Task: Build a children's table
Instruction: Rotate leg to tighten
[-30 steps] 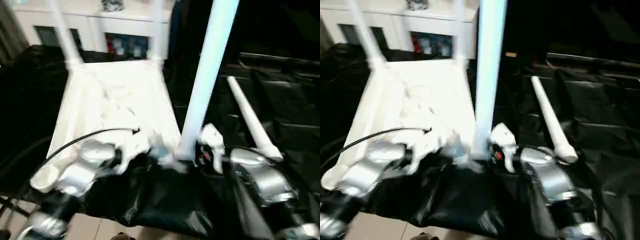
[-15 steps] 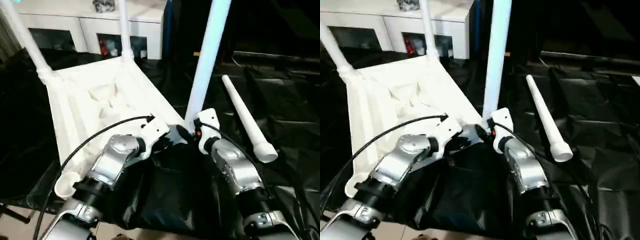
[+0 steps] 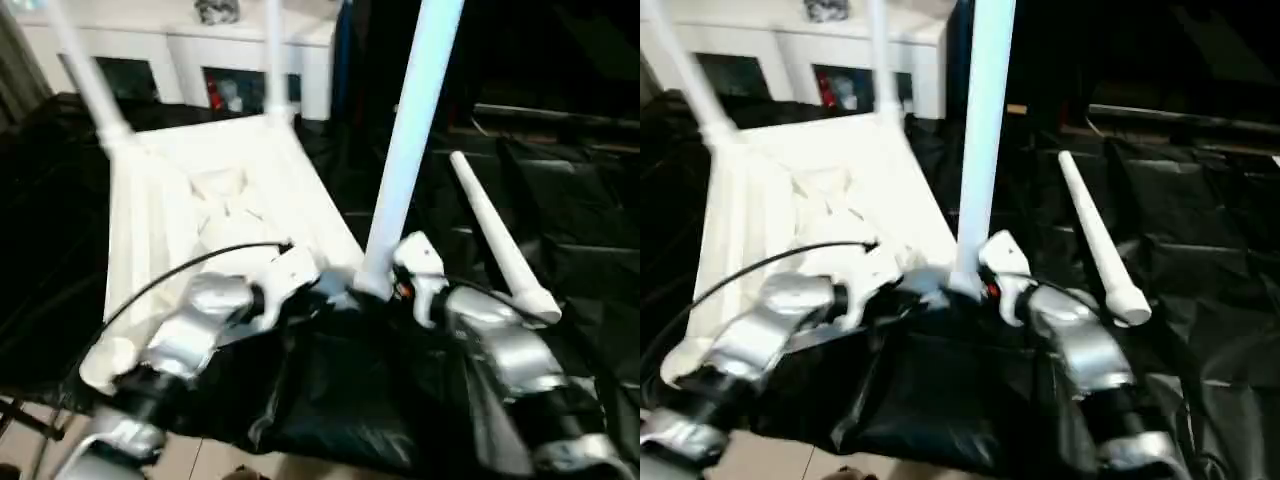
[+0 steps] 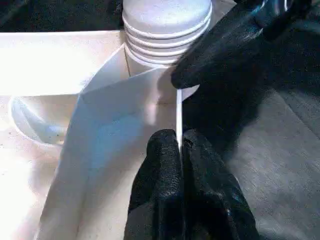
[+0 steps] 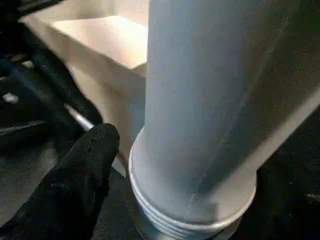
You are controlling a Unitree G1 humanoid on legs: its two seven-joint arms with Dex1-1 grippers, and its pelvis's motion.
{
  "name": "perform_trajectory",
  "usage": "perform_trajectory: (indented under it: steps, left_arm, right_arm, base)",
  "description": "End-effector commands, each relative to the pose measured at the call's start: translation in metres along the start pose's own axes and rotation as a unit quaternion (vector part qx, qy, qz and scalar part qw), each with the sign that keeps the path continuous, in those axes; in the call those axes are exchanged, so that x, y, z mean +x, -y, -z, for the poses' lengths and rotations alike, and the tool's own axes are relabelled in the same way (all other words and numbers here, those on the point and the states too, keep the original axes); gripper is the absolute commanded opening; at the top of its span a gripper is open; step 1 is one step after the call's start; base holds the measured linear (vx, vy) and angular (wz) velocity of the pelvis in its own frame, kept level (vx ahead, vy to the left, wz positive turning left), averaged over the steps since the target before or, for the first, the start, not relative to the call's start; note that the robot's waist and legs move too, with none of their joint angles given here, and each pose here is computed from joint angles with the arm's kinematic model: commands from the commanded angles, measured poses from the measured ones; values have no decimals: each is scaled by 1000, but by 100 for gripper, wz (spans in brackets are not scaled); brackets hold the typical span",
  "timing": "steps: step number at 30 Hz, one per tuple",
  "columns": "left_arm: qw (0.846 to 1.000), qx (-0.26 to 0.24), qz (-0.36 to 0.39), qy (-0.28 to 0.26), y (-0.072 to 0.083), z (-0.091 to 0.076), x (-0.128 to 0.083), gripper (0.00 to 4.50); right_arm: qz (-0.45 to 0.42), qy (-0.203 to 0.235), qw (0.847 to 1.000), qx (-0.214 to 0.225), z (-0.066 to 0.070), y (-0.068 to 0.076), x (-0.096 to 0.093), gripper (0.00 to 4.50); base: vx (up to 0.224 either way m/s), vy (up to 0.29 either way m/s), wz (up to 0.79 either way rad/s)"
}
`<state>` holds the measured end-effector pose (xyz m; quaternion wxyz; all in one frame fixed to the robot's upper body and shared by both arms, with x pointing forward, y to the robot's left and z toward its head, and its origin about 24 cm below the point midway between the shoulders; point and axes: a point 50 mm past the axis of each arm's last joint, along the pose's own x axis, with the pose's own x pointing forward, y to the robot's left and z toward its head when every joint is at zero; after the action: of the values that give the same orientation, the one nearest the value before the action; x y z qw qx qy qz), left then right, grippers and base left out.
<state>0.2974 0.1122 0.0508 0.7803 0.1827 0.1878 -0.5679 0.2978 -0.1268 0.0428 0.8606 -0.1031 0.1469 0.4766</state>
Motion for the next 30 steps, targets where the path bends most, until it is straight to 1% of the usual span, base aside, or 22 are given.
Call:
perform_trajectory:
  steps: [1,4,6,9,10,14,17,21,22,23,24,26,27,28,30]
  left_arm:
    - [998,29,41,49,9,-19,3,0]
    - [996,29,60,51,10,-17,-4,0]
    - [996,28,70,48,11,-16,-7,0]
    - [996,30,79,35,11,-11,-11,0]
    - [996,30,79,34,11,-11,-12,0]
    - [995,28,89,32,11,-10,-16,0]
    - [995,28,86,31,11,-10,-17,0]
    - [996,28,80,32,10,-10,-17,0]
    - [997,27,63,32,7,-10,-14,0]
    - [997,27,63,32,7,-10,-14,0]
    - [999,20,19,35,2,-13,-8,0]
    - [999,16,-2,36,-1,-14,-5,0]
    - [999,16,-2,36,-1,-14,-5,0]
    - [998,1,-51,41,-6,-21,8,0]
    - [996,-9,-77,42,-7,-25,17,0]
  right_arm:
    - [-77,15,997,-24,-6,-17,4,381]
    - [-116,12,993,-19,-5,-20,-4,381]
    - [-131,10,991,-17,-4,-21,-6,351]
    - [-149,10,989,-14,-4,-24,-9,348]
    - [-151,9,988,-14,-4,-24,-9,322]
    - [-158,7,987,-16,-3,-25,-10,307]
    - [-158,4,987,-15,-2,-25,-9,279]
    - [-152,4,988,-12,-2,-24,-9,271]
    - [-135,5,991,-9,-2,-23,-7,270]
    - [-135,5,991,-9,-2,-23,-7,270]
    - [-78,5,997,3,0,-18,1,270]
    - [-48,5,999,9,1,-15,5,270]
    - [-48,5,999,9,1,-15,5,269]
    - [50,0,998,38,4,-7,19,269]
    - [111,-4,992,60,6,-3,28,269]
  base:
    - [0,0,0]
    - [0,0,0]
    - [0,0,0]
    - [0,0,0]
    - [0,0,0]
    - [0,0,0]
    - [0,0,0]
    - [0,0,0]
    - [0,0,0]
    - [0,0,0]
    - [0,0,0]
    - [0,0,0]
    - [0,0,0]
    - [0,0,0]
    - [0,0,0]
